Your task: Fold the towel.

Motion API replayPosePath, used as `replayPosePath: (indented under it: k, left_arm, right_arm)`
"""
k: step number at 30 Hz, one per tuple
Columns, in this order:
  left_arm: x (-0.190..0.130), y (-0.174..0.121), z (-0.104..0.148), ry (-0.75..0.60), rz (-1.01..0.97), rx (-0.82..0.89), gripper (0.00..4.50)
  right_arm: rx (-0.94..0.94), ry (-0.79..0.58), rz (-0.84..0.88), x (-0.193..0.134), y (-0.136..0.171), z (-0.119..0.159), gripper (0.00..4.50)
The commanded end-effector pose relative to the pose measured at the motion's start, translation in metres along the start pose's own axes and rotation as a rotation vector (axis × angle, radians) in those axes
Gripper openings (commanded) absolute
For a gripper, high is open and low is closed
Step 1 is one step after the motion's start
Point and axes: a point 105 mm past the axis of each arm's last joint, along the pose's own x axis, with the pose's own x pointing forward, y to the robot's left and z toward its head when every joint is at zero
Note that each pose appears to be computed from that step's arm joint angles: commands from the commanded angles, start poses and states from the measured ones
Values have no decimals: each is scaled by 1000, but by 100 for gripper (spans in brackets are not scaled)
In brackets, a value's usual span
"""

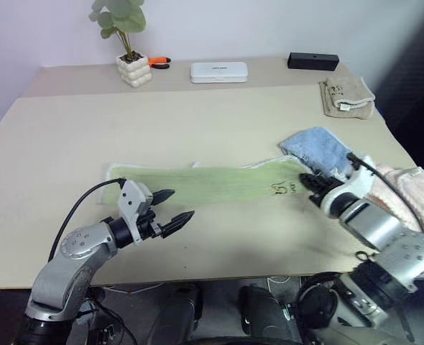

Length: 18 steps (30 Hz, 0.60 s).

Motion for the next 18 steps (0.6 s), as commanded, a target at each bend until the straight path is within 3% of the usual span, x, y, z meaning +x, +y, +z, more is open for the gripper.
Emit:
replayPosePath:
  k: [1, 3, 8, 18]
  left_arm:
    - [2, 2, 7, -30, -7, 31, 399]
    - [2, 5, 6, -31, 0, 33, 399]
    - [-3, 14, 5, -29, 38, 41, 399]
    - [-9, 7, 4, -38, 83, 29, 399]
  right_arm:
    - [-215, -43, 134, -16, 31, 20, 6]
    - [-411, 2, 246, -20, 59, 17, 6]
    - [-636, 140, 395, -14, 91, -18, 6]
    - [-799, 307, 523, 33, 117, -94, 6]
